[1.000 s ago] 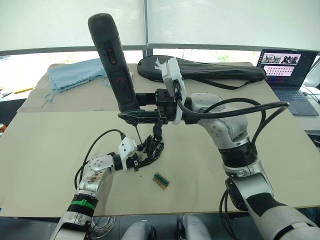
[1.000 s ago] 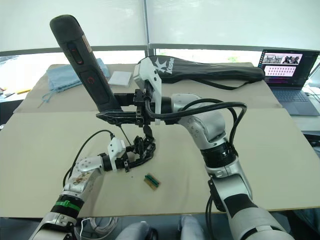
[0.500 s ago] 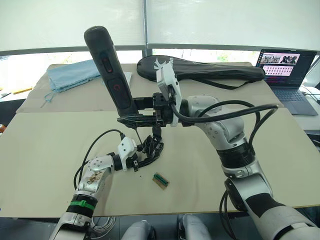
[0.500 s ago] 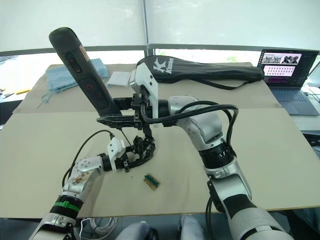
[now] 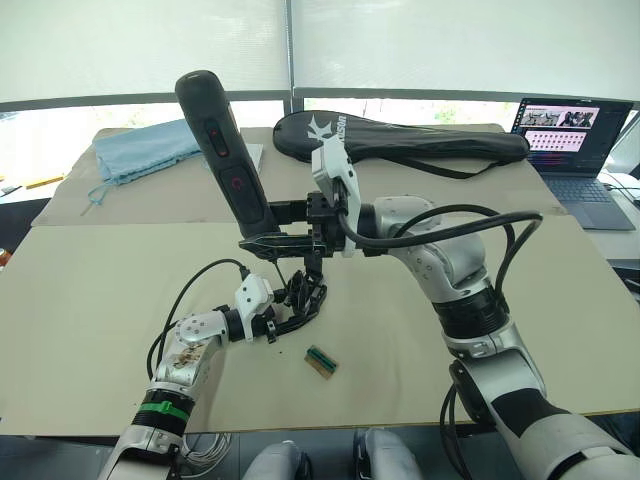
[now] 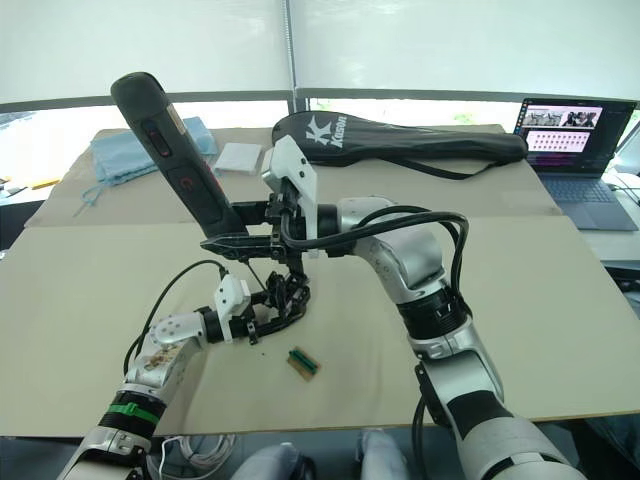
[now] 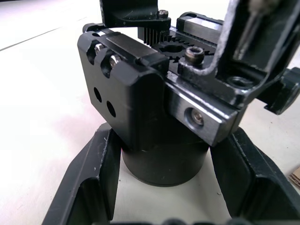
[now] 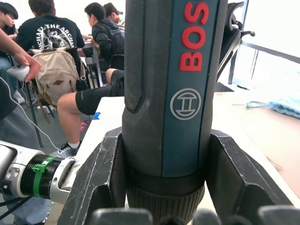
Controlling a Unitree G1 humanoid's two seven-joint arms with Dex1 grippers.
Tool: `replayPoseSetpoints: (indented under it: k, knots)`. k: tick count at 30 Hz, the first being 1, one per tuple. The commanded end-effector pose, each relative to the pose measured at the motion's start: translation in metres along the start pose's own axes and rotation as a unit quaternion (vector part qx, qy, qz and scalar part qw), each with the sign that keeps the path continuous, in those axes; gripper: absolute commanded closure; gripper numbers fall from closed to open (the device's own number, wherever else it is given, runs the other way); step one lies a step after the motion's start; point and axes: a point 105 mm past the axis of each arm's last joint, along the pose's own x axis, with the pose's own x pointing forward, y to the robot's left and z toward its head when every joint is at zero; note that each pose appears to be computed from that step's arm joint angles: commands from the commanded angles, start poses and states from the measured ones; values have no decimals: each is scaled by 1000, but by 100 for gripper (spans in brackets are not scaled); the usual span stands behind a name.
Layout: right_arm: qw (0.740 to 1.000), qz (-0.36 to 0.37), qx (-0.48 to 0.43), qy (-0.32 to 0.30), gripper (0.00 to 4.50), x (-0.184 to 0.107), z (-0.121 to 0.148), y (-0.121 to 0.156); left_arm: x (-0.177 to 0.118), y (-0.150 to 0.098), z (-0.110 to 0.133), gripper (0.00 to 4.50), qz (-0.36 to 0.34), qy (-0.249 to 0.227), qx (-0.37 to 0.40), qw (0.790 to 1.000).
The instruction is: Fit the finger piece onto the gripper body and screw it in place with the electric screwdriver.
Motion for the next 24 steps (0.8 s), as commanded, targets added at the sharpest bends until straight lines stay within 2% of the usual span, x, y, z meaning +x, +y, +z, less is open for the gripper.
replayPoseSetpoints:
  k: [1, 8, 24]
  knots:
    - [999, 14, -28, -21, 256, 1, 16, 6, -1, -12, -22, 223, -15, 38, -31, 999]
    - [999, 16, -25, -21, 256, 2, 14, 7, -1, -13, -22, 223, -14, 38, -33, 999]
    - [998, 32, -36, -41, 256, 4, 35, 10, -1, -14, -23, 223, -13, 38, -34, 999]
